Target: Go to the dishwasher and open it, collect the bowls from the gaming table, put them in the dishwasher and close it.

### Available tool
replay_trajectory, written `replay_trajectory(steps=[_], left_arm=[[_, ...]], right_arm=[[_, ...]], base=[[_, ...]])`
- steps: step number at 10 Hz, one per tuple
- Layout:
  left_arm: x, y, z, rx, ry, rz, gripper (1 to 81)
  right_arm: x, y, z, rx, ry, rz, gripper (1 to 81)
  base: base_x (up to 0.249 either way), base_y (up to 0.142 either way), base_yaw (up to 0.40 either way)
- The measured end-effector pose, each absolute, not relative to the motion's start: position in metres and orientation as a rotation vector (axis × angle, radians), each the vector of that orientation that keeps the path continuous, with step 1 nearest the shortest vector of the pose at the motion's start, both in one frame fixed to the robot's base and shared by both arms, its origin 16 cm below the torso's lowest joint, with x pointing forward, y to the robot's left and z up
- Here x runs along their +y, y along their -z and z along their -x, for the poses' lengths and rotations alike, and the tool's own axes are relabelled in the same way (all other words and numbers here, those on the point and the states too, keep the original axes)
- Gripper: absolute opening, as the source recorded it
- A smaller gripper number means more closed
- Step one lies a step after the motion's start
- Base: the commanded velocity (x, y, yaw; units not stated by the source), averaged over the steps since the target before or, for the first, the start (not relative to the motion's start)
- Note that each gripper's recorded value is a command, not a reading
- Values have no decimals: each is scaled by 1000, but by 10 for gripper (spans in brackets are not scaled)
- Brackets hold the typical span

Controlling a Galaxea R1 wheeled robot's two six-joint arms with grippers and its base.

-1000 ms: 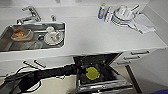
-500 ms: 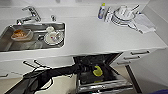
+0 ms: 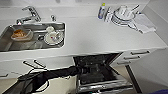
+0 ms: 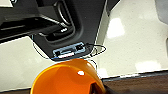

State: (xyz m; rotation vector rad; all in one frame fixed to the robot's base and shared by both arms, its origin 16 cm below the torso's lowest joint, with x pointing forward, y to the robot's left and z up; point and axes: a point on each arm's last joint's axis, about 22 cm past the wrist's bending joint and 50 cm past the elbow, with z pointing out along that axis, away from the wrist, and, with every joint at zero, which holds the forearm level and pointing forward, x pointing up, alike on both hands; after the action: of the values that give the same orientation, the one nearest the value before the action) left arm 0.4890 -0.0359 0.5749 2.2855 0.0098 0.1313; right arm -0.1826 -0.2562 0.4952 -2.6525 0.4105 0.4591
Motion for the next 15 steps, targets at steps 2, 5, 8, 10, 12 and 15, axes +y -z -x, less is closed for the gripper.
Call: replay_trajectory(steps=[2,5,8,10,12,15], left_arm=[[21,-582,-475,-14,-146,-2304,811],[146,-583,-422,-17,-134,-2413,811],[215,-575,-289,-24,54,-2492,811],[256,-568,-179,-14,234,-2536,811],[257,-569,-88,7,357,-2485,811],[263,-536,-5,45,418,-2465,811]], right_arm=[[-258,-515,158,426,-430,2598,10],[-298,-548,104,421,-366,2576,10],[-314,-583,41,435,-302,2531,10],[-311,-587,-26,464,-202,2494,10],[-303,-594,-78,483,-124,2453,10],[-294,-604,-149,519,-25,2395,10]], base=[[0,0,0],[0,0,0],[0,0,0],[0,0,0],[0,0,0],[0,0,0]])
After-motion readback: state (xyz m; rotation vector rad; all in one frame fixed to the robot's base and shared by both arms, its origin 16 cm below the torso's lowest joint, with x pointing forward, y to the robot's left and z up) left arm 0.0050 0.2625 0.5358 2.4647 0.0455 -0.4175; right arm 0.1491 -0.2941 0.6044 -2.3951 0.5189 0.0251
